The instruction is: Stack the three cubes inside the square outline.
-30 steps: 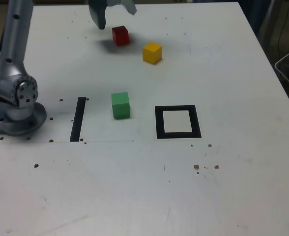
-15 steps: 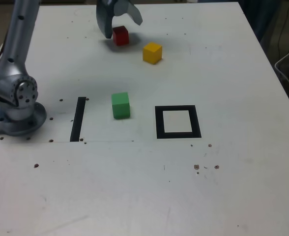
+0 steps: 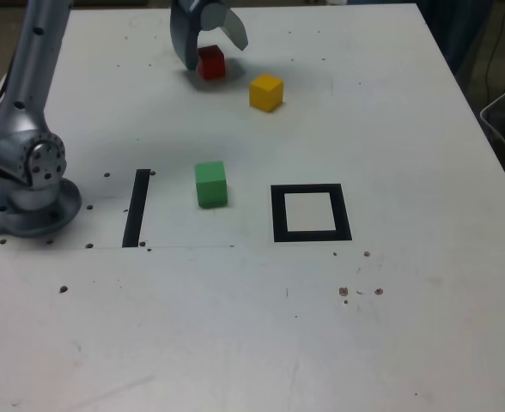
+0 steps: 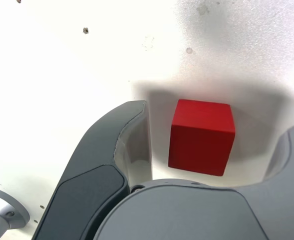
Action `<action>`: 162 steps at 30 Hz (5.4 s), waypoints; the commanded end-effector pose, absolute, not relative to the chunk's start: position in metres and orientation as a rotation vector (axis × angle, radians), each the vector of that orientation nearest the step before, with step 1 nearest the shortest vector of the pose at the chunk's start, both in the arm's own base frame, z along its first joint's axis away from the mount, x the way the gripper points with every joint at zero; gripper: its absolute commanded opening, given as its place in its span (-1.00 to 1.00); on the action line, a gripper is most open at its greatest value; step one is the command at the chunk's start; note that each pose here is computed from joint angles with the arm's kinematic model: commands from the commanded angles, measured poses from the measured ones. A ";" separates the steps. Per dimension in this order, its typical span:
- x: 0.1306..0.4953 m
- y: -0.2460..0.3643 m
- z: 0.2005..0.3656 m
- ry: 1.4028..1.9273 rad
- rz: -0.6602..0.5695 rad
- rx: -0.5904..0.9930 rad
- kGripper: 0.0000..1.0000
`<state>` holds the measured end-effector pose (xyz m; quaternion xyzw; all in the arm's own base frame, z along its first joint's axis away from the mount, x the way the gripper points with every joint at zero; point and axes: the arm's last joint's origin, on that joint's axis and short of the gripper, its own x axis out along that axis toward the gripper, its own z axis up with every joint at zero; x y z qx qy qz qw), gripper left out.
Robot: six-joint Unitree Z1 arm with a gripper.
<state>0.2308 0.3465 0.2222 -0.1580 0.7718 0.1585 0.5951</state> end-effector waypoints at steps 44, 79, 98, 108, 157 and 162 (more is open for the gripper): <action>0.241 0.327 0.255 1.658 0.298 -0.301 -0.39; 0.321 0.056 0.281 1.728 0.171 0.032 -0.39; 0.342 0.022 0.250 1.716 0.076 0.005 -0.39; 0.365 0.013 0.236 1.745 0.075 0.021 -0.40; 0.371 -0.005 0.216 1.798 0.026 0.016 0.87; 0.362 -0.005 0.229 1.793 0.025 0.015 0.99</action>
